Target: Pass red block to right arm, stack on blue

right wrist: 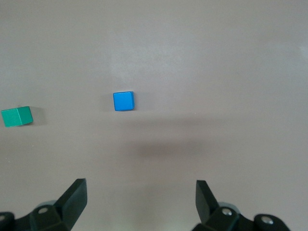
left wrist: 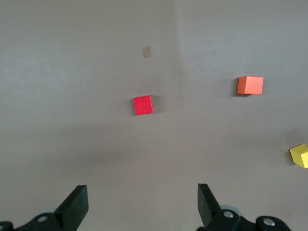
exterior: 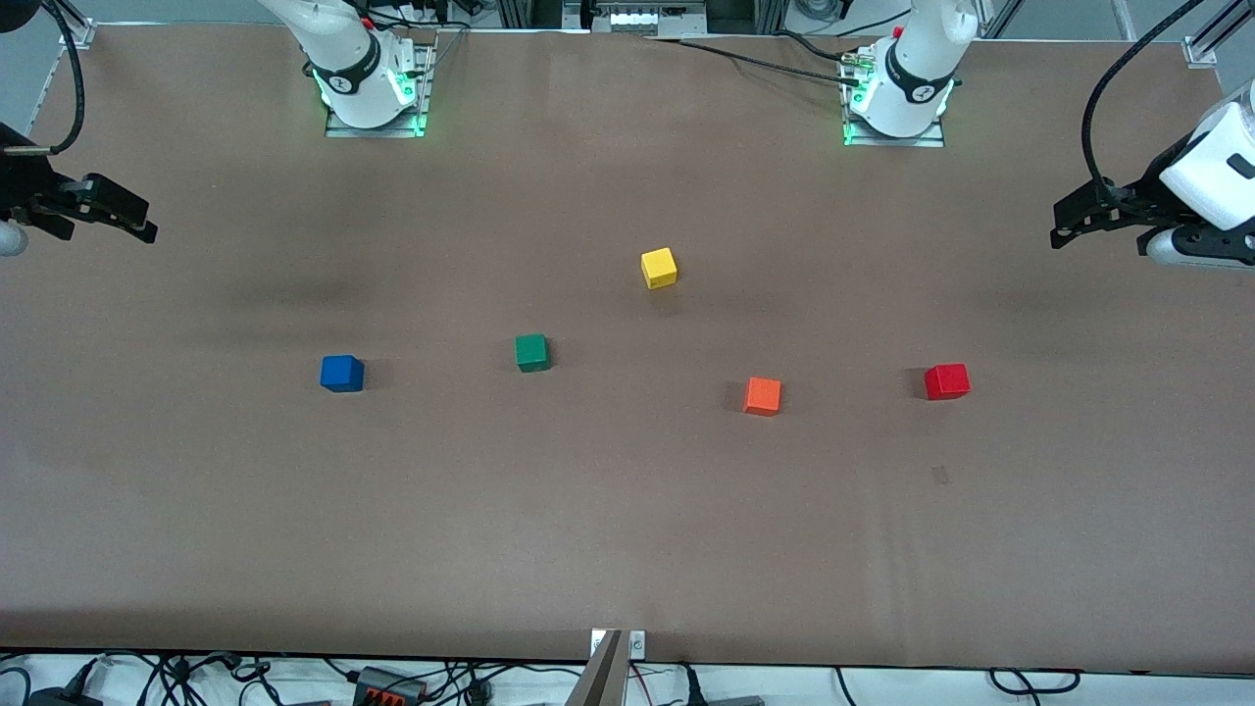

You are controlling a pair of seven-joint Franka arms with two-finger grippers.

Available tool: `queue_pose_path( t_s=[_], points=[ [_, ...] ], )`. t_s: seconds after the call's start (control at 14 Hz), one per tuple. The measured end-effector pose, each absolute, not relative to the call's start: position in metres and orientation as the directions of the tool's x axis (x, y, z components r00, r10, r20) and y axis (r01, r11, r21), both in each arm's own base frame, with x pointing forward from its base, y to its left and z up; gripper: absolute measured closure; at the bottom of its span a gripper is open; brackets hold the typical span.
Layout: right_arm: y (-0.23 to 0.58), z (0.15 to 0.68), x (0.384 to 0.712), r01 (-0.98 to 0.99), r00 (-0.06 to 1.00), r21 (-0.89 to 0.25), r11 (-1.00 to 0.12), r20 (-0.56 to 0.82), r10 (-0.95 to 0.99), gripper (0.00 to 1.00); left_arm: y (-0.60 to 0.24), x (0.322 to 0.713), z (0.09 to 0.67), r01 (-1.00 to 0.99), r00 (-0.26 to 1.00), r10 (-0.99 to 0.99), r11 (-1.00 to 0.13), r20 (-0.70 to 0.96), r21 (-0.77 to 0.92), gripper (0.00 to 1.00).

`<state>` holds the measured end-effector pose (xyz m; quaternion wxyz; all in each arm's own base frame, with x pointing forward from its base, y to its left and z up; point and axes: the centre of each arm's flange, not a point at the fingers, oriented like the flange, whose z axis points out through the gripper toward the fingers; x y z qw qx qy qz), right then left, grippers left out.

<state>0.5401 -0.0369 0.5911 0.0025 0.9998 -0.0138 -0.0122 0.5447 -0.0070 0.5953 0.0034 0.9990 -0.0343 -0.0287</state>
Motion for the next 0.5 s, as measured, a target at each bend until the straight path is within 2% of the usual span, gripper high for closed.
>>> queue_pose_path(
  t_s=[0.21, 0.5],
  points=[
    [-0.037, 0.590, 0.540, -0.028, 0.999, 0.005, -1.000, -0.028, -0.028, 0.00, -0.007, 0.552, 0.568, -0.064, 0.987, -0.067, -0.998, -0.145, 0.024, 0.00],
    [-0.037, 0.586, 0.540, -0.027, 0.999, 0.005, -1.000, -0.035, -0.028, 0.00, -0.006, 0.593, 0.549, -0.058, 0.984, -0.061, -0.998, -0.165, 0.023, 0.00]
  ],
)
